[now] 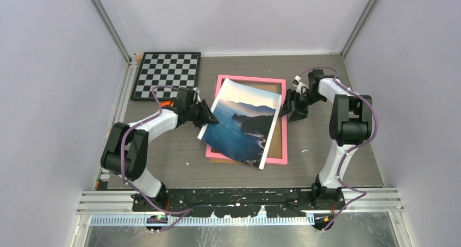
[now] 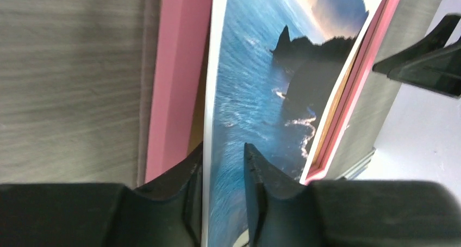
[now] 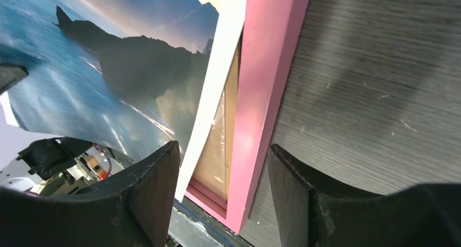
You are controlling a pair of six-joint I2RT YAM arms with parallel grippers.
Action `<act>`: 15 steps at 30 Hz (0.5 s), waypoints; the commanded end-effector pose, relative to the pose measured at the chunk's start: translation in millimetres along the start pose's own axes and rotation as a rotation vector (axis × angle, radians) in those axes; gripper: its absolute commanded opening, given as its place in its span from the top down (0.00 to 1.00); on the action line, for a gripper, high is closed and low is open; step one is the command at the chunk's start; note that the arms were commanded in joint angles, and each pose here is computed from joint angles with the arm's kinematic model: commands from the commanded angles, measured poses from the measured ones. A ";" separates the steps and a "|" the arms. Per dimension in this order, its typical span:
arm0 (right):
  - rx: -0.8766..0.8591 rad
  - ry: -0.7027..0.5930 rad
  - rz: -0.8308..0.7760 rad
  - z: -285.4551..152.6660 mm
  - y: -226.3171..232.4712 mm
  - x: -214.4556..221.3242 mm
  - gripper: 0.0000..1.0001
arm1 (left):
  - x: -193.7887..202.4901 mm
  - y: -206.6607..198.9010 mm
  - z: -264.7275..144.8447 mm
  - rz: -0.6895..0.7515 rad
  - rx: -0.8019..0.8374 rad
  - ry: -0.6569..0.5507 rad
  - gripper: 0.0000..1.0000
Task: Take the photo out of the frame
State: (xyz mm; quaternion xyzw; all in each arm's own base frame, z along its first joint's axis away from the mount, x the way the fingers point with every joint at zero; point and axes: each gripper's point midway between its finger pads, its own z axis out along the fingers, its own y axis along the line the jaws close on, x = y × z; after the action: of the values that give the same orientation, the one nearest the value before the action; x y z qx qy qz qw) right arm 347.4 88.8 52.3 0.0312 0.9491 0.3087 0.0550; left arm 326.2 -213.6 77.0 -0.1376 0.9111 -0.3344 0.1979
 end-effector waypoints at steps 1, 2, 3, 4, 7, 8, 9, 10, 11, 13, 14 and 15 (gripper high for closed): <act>0.017 -0.029 -0.021 -3.3 4.4 -12.9 0.36 | 11.9 -16.7 -10.9 0.121 0.017 0.083 0.66; 0.018 -0.030 -0.025 -4.3 4.8 -12.5 0.35 | 15.4 -12.8 -14.6 0.152 -0.005 0.105 0.63; 0.020 -0.029 -0.029 -4.9 5.0 -12.3 0.35 | 17.4 -9.0 -18.3 0.180 -0.026 0.120 0.61; 0.019 -0.028 -0.032 -5.5 5.4 -11.9 0.35 | 19.6 -3.9 -22.2 0.214 -0.051 0.135 0.60; 0.018 -0.026 -0.040 -7.3 6.6 -11.0 0.35 | 24.2 7.5 -32.1 0.302 -0.098 0.167 0.55; 0.017 -0.023 -0.040 -7.5 6.7 -10.3 0.35 | 25.8 9.7 -34.3 0.320 -0.104 0.175 0.54; 0.019 -0.021 -0.040 -7.8 6.6 -9.9 0.35 | 27.4 10.8 -36.2 0.335 -0.107 0.181 0.53; 0.019 -0.020 -0.044 -8.3 7.0 -9.5 0.35 | 29.9 11.0 -37.6 0.349 -0.102 0.191 0.53; 0.021 -0.018 -0.044 -8.3 6.3 -8.9 0.35 | 32.1 10.9 -38.5 0.362 -0.097 0.199 0.55; 0.024 -0.014 -0.047 -8.5 5.9 -7.7 0.35 | 38.1 10.1 -39.2 0.386 -0.089 0.219 0.61; 0.025 -0.012 -0.044 -8.9 5.6 -6.9 0.35 | 42.5 8.5 -38.7 0.398 -0.079 0.235 0.65; 0.025 -0.012 -0.047 -9.4 5.9 -6.8 0.35 | 47.3 8.7 -37.8 0.404 -0.076 0.255 0.68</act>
State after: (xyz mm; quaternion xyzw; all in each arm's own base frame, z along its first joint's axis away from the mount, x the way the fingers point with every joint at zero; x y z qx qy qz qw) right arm 346.8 89.9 51.3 0.0237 0.9522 0.3001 0.0513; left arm 279.8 -199.7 71.6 0.0263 0.9549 -0.2611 0.1393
